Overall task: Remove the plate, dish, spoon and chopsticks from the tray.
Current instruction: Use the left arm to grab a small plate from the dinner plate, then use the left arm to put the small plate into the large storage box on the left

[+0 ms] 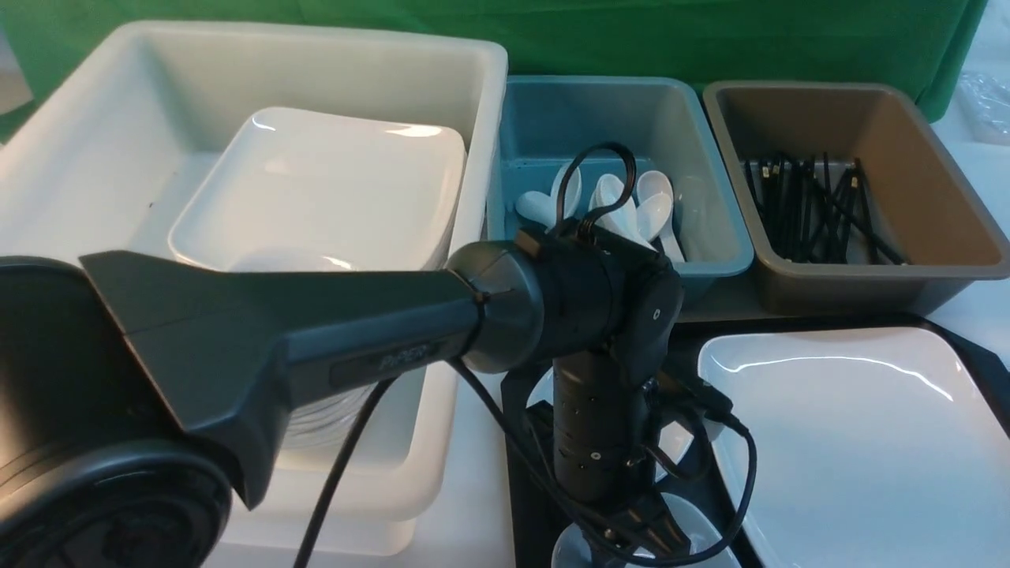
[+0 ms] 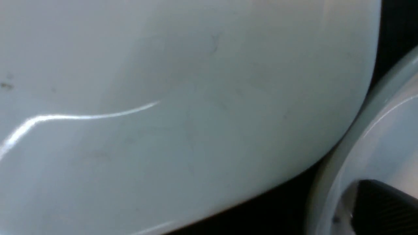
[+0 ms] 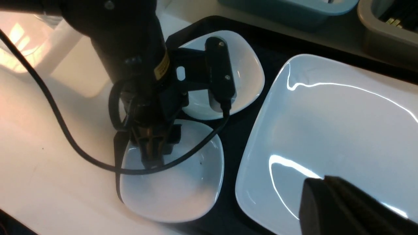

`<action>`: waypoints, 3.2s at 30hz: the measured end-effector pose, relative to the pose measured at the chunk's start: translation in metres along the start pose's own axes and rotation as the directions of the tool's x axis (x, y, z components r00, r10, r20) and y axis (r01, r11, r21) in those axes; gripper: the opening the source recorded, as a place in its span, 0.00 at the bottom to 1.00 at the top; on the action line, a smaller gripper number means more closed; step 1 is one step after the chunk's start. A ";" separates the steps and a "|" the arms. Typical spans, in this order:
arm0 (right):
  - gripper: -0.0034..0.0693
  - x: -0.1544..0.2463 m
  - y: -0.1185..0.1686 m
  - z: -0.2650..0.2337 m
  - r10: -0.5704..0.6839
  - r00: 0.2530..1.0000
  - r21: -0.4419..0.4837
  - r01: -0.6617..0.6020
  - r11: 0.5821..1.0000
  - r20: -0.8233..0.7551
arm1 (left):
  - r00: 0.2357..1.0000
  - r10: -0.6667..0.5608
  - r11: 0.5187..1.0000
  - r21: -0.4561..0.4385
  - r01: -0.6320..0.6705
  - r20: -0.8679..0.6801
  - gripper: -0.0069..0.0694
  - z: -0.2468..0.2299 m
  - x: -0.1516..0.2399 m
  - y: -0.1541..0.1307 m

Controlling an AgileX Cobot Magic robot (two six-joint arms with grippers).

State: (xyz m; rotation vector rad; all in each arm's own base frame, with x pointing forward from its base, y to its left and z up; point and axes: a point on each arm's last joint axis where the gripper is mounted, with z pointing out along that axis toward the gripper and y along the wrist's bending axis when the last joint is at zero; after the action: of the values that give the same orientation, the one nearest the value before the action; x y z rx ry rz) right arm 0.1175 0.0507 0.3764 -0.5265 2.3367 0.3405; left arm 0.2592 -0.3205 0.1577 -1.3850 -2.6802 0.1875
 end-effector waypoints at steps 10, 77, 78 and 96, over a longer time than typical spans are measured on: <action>0.08 -0.001 0.000 0.000 0.001 1.000 0.002 -0.001 1.000 0.013 | 0.998 -0.059 0.998 0.024 0.058 0.003 0.26 -0.016 0.004 -0.003; 0.12 -0.163 0.114 0.127 -0.445 0.892 -0.283 0.449 0.848 0.079 | 0.445 -0.691 0.627 0.166 0.761 0.569 0.60 -0.184 0.257 0.205; 0.12 -0.164 0.110 0.119 -0.442 0.894 -0.270 0.446 0.853 0.080 | 0.444 -0.676 0.628 0.146 0.764 0.588 0.62 -0.194 0.259 0.205; 0.12 -0.088 -0.059 0.046 0.028 0.966 0.132 0.006 0.991 -0.256 | 0.774 -0.102 0.992 0.005 0.126 0.625 0.10 -0.188 0.088 0.031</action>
State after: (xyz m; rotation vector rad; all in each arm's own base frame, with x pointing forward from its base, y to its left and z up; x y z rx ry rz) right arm 0.2300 0.0402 0.3985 -0.5188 2.5918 0.1263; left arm 0.2639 -0.2208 0.3422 -1.3382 -3.2984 0.7080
